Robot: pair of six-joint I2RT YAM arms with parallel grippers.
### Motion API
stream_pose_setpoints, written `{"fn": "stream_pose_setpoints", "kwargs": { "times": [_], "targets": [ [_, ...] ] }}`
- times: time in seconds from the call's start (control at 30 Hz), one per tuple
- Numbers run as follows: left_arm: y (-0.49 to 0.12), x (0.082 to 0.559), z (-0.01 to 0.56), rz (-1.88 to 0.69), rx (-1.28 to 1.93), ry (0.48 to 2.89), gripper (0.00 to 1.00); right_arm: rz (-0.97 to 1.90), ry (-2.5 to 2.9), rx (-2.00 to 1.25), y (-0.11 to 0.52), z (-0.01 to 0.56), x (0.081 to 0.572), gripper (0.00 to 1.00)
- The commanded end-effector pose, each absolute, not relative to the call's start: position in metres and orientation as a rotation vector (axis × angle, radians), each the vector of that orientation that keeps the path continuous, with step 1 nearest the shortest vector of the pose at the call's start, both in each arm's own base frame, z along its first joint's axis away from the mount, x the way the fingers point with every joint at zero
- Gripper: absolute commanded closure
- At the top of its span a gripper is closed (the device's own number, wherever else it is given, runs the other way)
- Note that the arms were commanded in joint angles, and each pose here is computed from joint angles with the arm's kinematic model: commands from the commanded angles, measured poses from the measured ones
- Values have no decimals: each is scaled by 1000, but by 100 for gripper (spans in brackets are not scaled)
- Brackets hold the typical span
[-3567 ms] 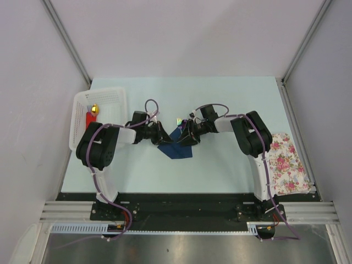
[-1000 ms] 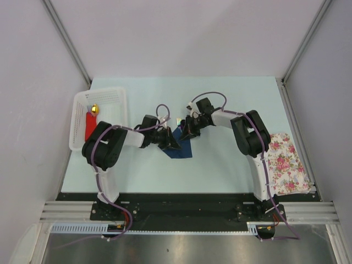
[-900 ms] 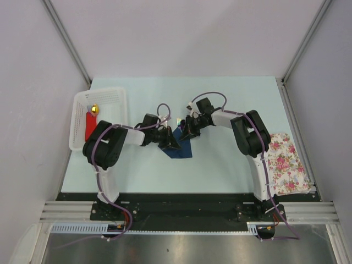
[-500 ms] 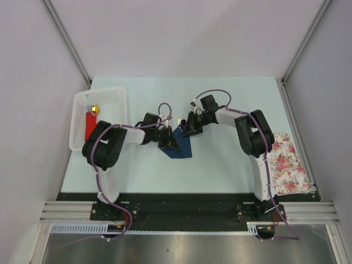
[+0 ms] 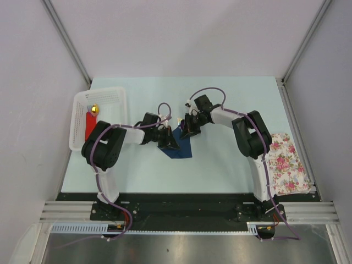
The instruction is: Place the utensils on the paper napkin and roll it up
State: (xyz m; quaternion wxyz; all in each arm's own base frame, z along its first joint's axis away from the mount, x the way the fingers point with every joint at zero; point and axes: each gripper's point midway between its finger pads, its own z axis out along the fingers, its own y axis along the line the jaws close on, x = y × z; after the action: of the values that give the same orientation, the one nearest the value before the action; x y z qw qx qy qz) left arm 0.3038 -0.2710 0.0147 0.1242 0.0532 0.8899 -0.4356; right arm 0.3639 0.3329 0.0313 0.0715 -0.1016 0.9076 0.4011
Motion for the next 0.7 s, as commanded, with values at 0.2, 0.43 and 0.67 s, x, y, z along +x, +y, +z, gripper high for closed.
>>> {"fn": "stream_pose_setpoints", "kwargs": {
  "times": [0.2, 0.43, 0.67],
  "targets": [
    [-264, 312, 51, -1310, 209, 2412, 71, 934, 2864, -369, 315, -25, 362, 100],
    [-286, 310, 63, -1403, 229, 2354, 67, 998, 2879, -322, 317, -29, 360, 100],
    [-284, 308, 24, -1345, 147, 2501, 73, 1011, 2875, -286, 318, -27, 364, 100]
  ]
}}
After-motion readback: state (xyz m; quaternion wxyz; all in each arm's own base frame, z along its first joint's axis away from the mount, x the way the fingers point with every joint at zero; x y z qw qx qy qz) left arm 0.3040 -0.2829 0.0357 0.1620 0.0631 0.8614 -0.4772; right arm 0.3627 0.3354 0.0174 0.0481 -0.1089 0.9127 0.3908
